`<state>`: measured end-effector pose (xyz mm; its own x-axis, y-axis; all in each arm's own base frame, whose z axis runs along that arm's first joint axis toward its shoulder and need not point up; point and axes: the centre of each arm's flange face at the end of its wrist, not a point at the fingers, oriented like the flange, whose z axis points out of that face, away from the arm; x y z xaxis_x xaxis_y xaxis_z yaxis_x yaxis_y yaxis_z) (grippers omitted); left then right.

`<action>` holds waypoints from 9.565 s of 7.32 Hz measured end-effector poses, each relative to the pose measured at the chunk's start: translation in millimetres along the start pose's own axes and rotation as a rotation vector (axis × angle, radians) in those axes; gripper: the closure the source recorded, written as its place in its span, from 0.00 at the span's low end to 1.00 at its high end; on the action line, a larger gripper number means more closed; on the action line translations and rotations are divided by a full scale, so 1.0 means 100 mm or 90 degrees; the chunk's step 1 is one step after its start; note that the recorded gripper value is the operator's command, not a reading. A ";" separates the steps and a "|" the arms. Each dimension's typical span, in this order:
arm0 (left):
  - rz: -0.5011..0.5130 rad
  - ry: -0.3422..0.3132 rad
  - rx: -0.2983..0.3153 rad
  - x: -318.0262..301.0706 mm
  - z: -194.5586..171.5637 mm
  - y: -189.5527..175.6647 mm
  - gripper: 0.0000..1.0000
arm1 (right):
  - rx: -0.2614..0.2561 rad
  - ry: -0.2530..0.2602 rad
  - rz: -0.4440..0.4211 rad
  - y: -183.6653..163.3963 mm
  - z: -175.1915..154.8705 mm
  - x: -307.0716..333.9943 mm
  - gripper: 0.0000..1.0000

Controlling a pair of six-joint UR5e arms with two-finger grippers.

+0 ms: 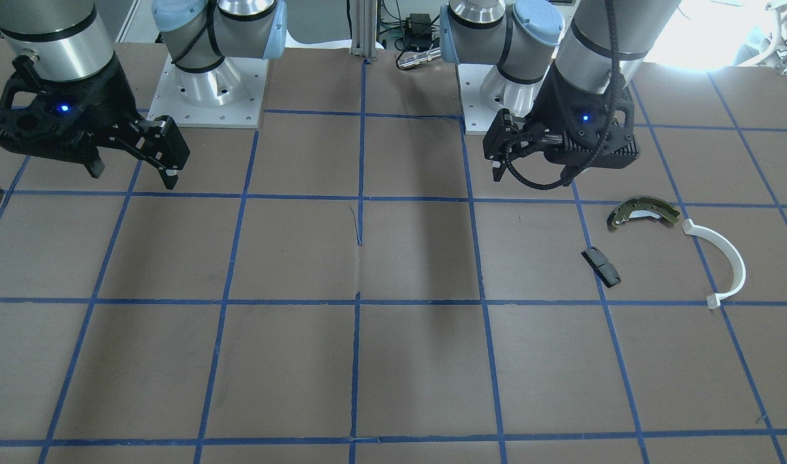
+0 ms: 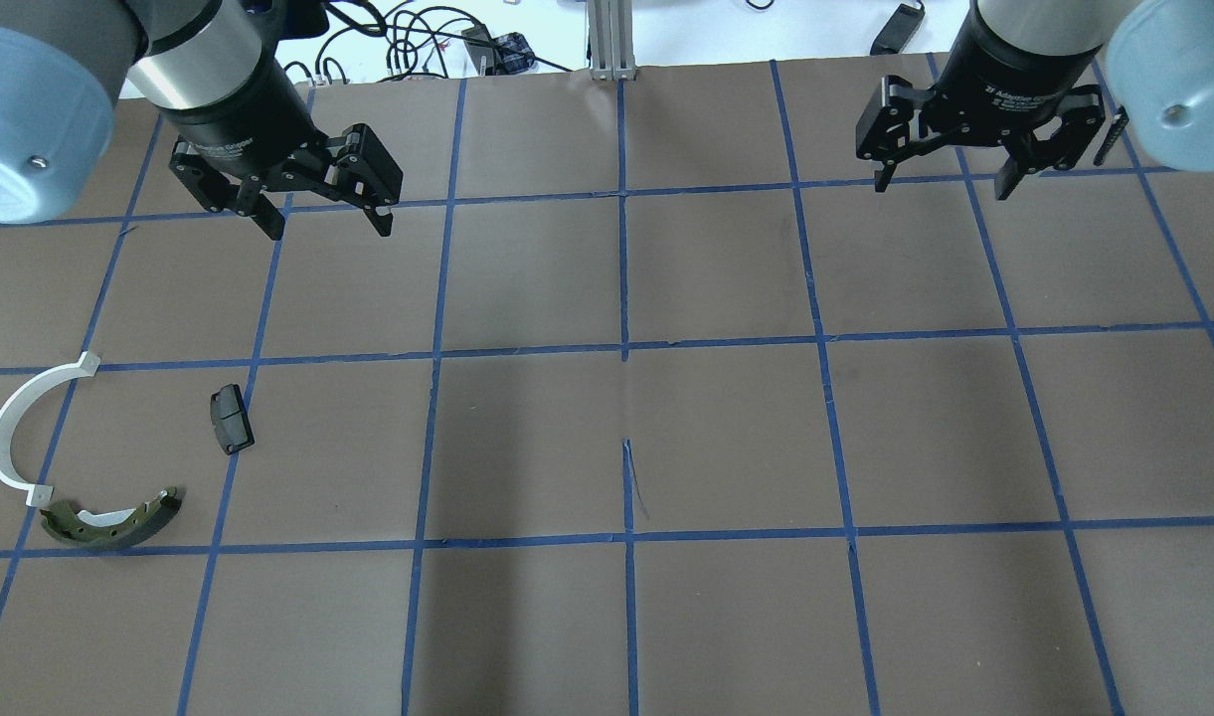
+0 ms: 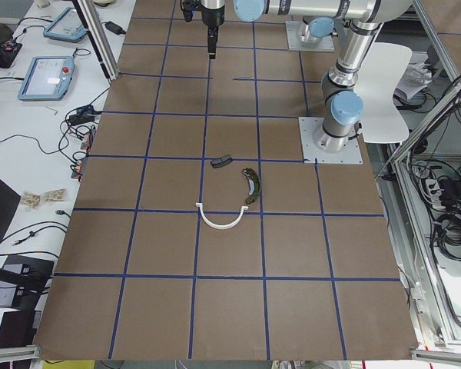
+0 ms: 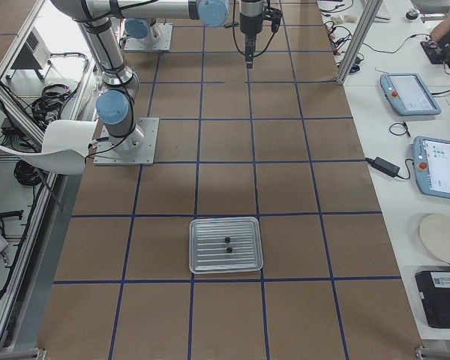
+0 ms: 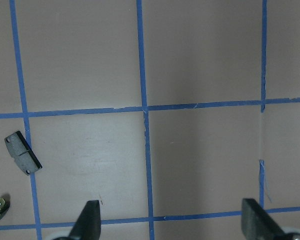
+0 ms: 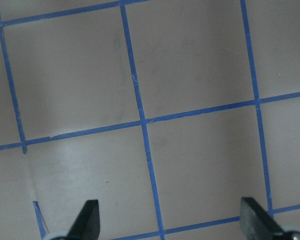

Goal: Place bearing gear from tray to pile

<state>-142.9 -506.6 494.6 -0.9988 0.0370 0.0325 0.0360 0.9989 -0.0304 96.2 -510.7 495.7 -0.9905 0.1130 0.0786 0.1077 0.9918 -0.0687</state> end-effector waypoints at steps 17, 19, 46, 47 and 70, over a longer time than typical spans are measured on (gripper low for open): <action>-0.004 -0.001 -0.004 0.01 0.04 0.01 0.00 | -0.068 -0.100 -0.523 0.08 3.36 5.29 0.00; -0.004 -0.001 -0.004 0.01 0.03 0.01 0.00 | -0.050 -0.113 -0.747 0.12 3.40 5.31 0.00; -0.001 -0.001 -0.003 0.01 0.03 0.02 0.00 | -0.023 -0.099 0.005 0.11 2.35 -2.27 0.76; -0.001 -0.001 -0.003 0.01 0.03 0.02 0.00 | -0.030 -0.098 0.014 0.22 2.51 -2.49 0.76; -0.101 -0.050 -0.006 2.29 3.33 -0.18 0.54 | 0.004 -0.020 -0.363 0.22 3.38 5.30 0.00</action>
<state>-383.6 -526.2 169.7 -0.9916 -0.1225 -0.0412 -0.1217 0.9923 -0.0224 -455.7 -448.7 199.2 -0.8936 -0.4425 0.0751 -0.4456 0.8947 -0.0306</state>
